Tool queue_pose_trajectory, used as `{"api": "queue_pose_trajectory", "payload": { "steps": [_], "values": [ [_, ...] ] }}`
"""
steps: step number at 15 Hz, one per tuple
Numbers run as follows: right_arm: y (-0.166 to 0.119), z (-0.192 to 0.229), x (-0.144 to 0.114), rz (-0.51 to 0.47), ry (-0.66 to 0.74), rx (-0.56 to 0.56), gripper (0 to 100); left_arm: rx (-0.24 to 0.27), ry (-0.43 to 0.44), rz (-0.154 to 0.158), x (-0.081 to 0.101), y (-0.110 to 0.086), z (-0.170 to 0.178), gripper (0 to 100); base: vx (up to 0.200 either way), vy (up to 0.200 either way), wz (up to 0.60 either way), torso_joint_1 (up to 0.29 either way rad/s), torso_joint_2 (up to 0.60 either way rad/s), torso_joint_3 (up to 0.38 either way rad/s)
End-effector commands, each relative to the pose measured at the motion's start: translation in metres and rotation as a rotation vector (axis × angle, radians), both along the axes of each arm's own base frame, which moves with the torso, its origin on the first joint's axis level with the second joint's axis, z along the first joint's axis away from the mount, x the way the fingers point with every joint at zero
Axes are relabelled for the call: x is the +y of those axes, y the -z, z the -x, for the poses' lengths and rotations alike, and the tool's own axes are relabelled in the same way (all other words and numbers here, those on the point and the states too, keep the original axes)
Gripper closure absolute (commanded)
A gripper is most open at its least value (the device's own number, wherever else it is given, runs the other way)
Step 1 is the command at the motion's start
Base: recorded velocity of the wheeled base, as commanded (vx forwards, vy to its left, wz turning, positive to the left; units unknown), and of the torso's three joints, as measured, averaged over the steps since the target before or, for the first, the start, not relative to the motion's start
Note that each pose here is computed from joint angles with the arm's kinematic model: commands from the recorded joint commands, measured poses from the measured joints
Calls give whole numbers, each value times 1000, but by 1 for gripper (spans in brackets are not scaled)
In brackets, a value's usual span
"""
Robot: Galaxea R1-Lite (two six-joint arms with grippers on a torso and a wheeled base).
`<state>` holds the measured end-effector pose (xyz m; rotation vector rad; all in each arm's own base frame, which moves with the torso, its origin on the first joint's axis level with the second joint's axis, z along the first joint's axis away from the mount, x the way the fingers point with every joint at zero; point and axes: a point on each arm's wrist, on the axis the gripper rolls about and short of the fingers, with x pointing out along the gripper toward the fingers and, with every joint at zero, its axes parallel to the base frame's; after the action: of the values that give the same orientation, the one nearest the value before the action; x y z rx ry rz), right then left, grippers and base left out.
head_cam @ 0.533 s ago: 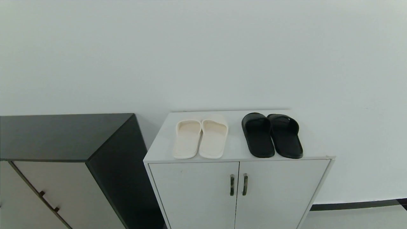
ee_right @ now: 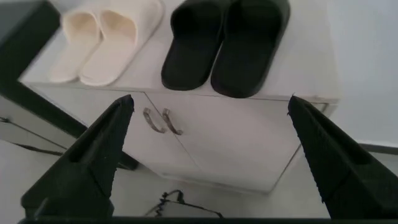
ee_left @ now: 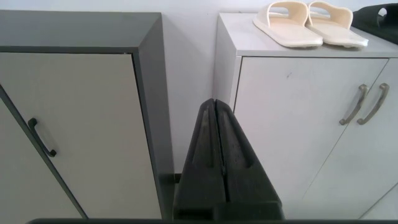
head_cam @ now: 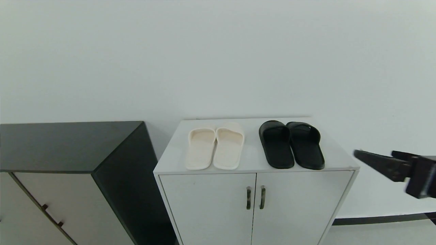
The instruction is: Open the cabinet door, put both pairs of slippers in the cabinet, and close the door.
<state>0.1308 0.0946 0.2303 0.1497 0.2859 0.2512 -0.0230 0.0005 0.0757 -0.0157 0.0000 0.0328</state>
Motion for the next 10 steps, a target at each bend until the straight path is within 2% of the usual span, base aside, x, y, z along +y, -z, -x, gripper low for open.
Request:
{"api": "queue_pose_trajectory", "payload": {
  "steps": [1,3,5,7,10],
  "values": [
    [17,-42,51,47,-8,82,0,1,-1,1,0,0,0,100,0,0,0,0,0,0],
    [26,-59,65,49,2,72,0,0,-1,1,0,0,0,100,0,0,0,0,0,0],
    [46,-93,79,82,72,40,0,0,-4,3,0,0,0,100,0,0,0,0,0,0],
    [65,-118,84,110,126,10,0,0,-4,4,0,0,0,100,0,0,0,0,0,0],
    [82,-149,77,140,185,-7,0,0,-4,4,0,0,0,100,0,0,0,0,0,0]
  ]
}}
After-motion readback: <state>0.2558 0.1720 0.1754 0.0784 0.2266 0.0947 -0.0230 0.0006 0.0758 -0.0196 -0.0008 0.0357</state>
